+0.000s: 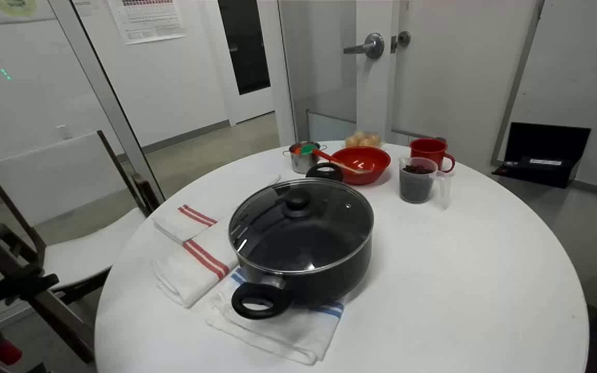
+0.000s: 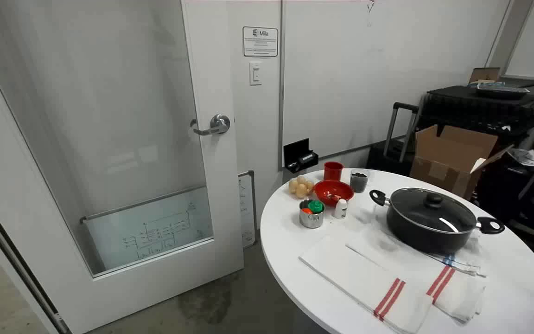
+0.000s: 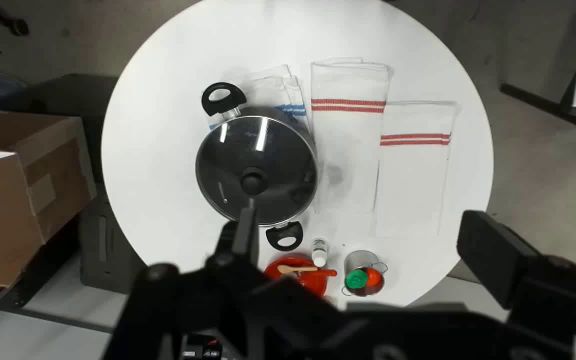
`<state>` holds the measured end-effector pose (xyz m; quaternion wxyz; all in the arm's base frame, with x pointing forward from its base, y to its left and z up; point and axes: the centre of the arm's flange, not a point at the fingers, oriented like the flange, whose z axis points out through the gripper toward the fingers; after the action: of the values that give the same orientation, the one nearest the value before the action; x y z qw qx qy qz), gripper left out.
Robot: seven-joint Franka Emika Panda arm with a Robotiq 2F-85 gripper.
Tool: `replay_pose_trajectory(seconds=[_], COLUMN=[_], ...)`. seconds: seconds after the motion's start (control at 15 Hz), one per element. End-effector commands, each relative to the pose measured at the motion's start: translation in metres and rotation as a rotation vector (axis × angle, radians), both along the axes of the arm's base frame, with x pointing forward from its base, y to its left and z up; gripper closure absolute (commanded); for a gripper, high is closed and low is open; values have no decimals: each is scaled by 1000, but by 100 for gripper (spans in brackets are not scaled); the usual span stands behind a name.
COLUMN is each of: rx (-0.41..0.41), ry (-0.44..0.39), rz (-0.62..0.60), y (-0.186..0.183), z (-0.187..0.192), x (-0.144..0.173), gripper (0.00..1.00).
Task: Remove the glass lid from the black pot and put it on the tea towel on the table
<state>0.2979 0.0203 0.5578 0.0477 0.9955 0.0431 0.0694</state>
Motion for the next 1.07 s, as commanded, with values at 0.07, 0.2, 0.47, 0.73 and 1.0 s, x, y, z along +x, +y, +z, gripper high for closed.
replay_pose_trajectory(seconds=[0.07, 0.2, 0.47, 0.73, 1.0], rx=[0, 0, 7, 19, 71], ry=[-1, -1, 8, 46, 104], rz=[0, 0, 4, -22, -35], y=[0, 0, -4, -30, -65], z=[0, 0, -3, -26, -68], x=[0, 0, 6, 36, 83], gripper=[0, 0, 0, 0, 0])
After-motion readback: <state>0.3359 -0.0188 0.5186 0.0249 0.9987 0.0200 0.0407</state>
